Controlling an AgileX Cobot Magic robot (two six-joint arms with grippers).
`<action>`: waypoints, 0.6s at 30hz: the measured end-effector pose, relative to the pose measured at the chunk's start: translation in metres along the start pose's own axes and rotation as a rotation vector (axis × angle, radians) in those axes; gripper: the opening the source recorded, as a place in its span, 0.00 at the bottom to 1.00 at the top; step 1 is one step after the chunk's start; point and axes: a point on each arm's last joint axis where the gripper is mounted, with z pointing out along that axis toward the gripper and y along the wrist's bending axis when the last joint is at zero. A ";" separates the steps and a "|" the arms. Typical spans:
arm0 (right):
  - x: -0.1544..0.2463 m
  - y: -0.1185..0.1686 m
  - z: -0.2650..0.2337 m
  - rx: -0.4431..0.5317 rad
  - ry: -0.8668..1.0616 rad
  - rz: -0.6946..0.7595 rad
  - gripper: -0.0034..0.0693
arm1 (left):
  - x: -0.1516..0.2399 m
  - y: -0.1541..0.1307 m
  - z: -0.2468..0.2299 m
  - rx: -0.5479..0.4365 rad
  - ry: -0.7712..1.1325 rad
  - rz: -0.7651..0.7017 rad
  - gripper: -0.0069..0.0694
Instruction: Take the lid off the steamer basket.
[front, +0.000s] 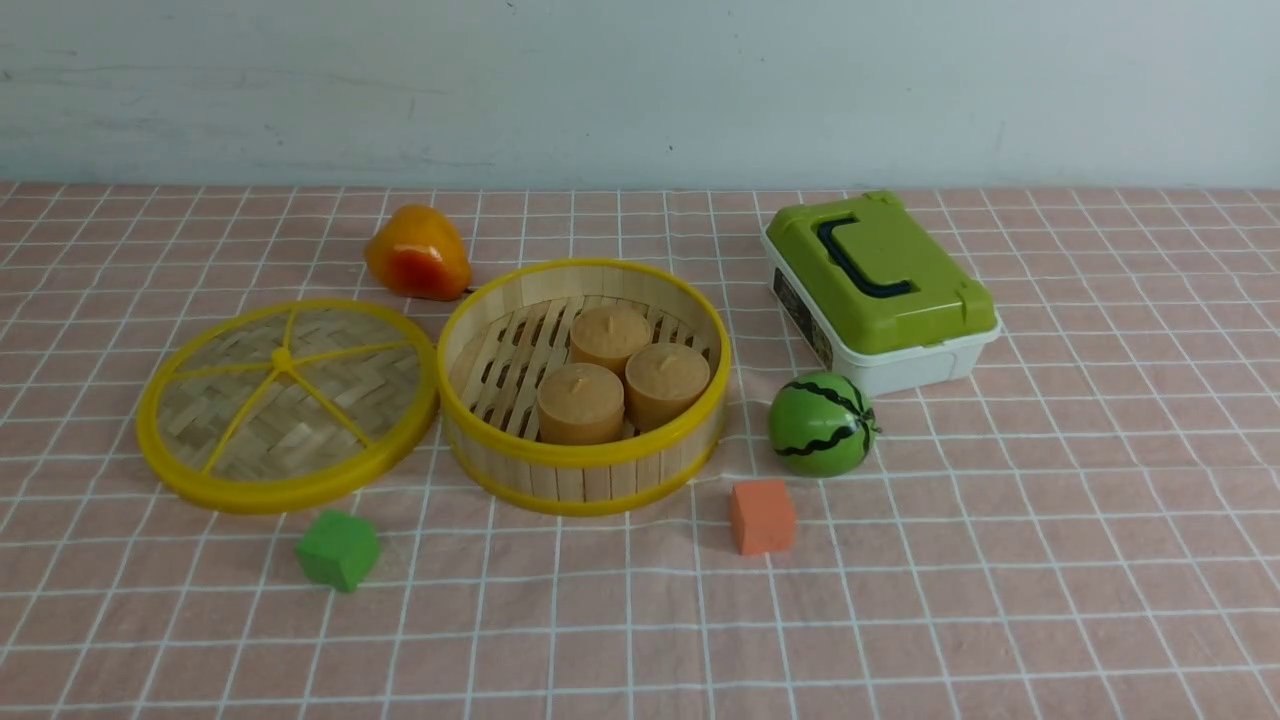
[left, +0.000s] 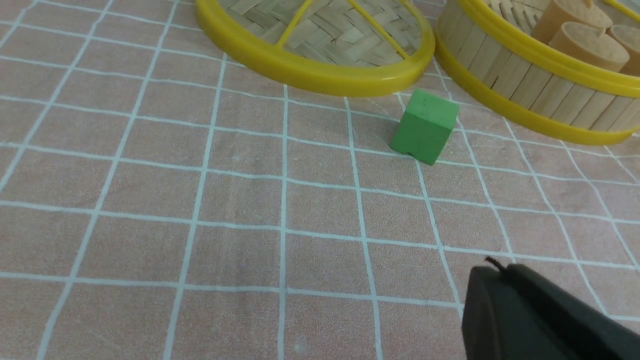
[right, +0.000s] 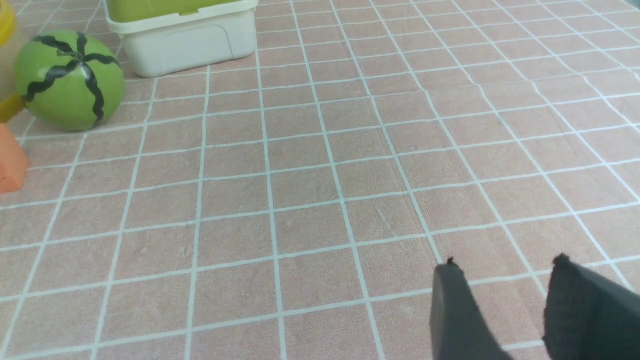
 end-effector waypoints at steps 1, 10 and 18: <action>0.000 0.000 0.000 0.000 0.000 0.000 0.38 | 0.000 0.000 0.000 0.000 0.000 -0.001 0.08; 0.000 0.000 0.000 0.000 0.000 0.000 0.38 | 0.000 0.000 0.000 0.000 0.000 -0.001 0.08; 0.000 0.000 0.000 0.000 0.000 0.000 0.38 | 0.000 0.000 0.000 0.000 0.000 -0.001 0.09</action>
